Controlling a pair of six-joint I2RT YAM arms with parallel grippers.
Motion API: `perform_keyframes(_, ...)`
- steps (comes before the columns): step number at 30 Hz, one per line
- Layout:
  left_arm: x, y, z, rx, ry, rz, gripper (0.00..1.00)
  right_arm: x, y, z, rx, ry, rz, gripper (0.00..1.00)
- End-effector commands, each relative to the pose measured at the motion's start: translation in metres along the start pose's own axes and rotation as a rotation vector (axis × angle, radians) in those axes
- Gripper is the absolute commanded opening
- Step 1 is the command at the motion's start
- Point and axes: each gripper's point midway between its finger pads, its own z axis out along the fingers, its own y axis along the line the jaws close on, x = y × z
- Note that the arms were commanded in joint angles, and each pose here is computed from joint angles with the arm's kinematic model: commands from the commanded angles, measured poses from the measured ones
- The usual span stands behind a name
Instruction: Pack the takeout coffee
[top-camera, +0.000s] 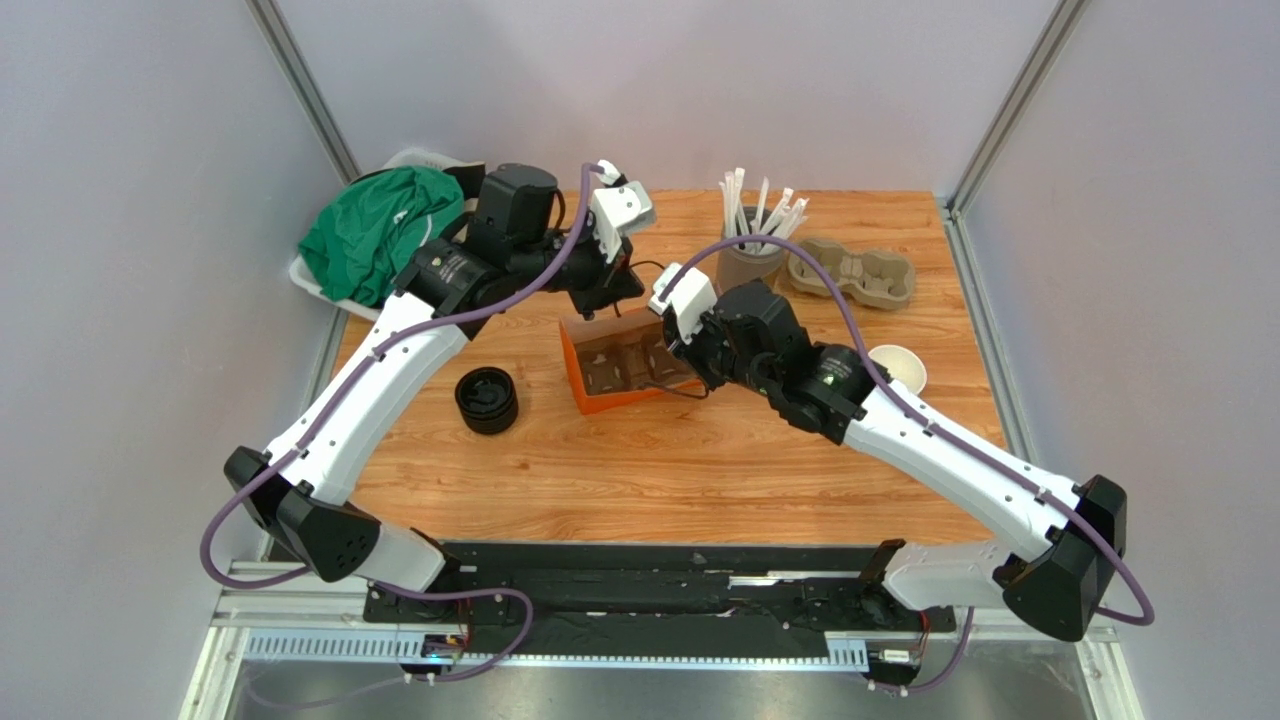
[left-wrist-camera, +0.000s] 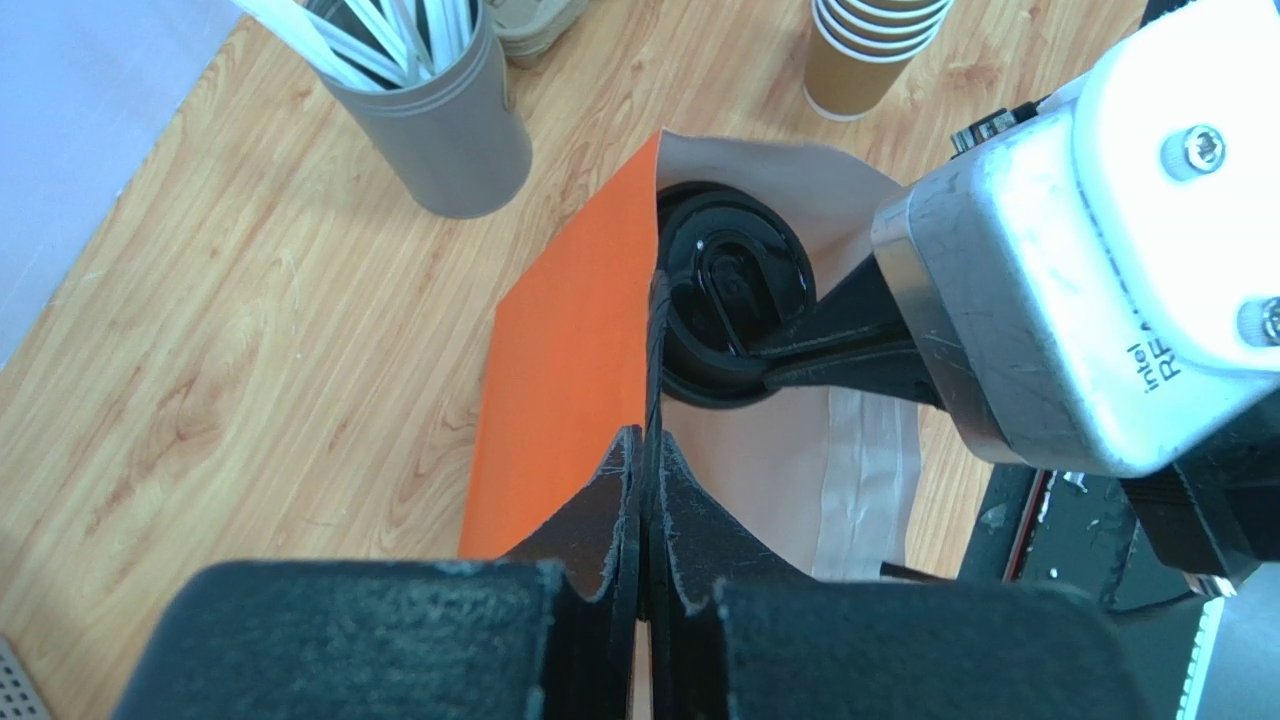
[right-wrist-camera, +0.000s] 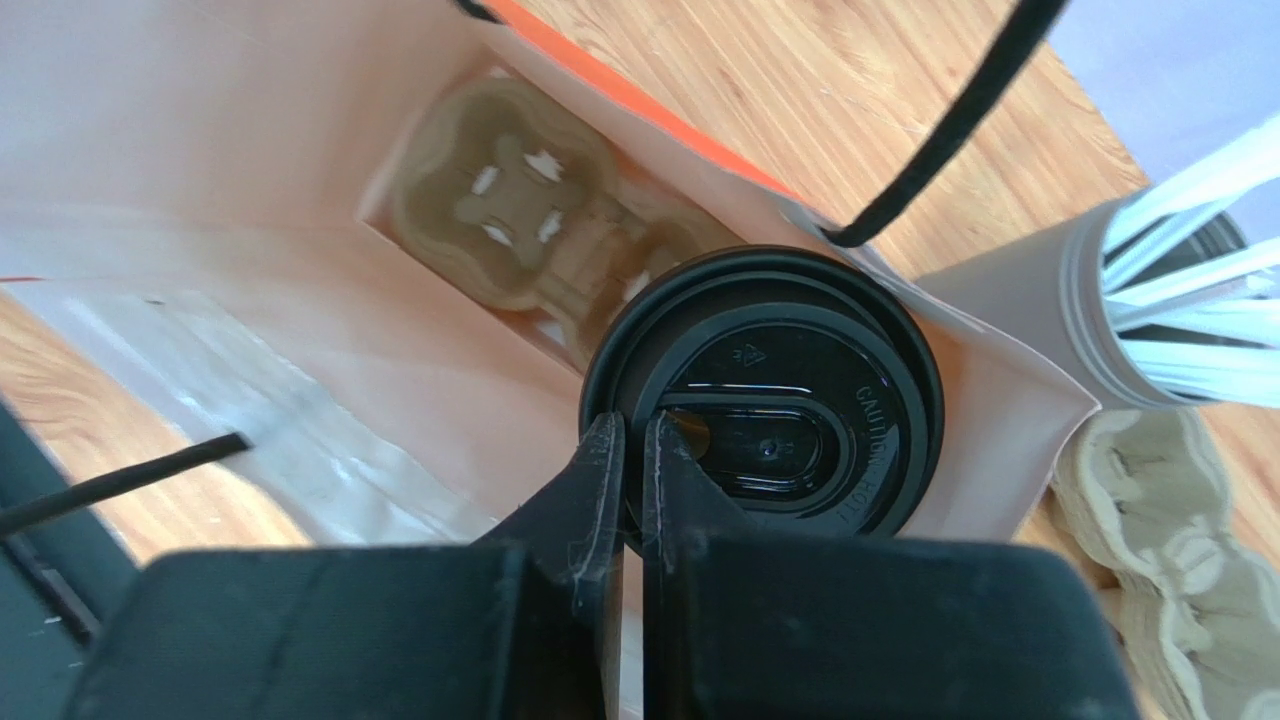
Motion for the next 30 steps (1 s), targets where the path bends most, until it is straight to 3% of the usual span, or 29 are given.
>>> perform_keyframes(1, 0.003, -0.005, -0.003, -0.009, -0.008, -0.040, 0.00, -0.025, -0.023, -0.008, 0.118, -0.135, -0.035, 0.00)
perform_keyframes(6, -0.003, 0.019, -0.007, -0.155, -0.013, -0.064, 0.00, -0.026, -0.020, -0.016, 0.093, -0.143, -0.039, 0.00)
perform_keyframes(12, -0.037, 0.036, -0.024, -0.262, -0.084, -0.074, 0.00, -0.022, -0.005, -0.016, 0.005, -0.139, -0.085, 0.00)
perform_keyframes(20, -0.076, 0.036, -0.047, -0.293, -0.176, -0.054, 0.00, -0.017, 0.016, -0.018, -0.110, -0.136, -0.106, 0.00)
perform_keyframes(24, -0.074, 0.027, -0.051, -0.264, -0.174, -0.041, 0.00, -0.009, 0.019, -0.015, -0.141, -0.127, -0.081, 0.00)
perform_keyframes(30, -0.041, 0.025, -0.052, -0.290, -0.084, -0.017, 0.00, 0.003, 0.022, -0.010, -0.186, -0.108, -0.038, 0.00)
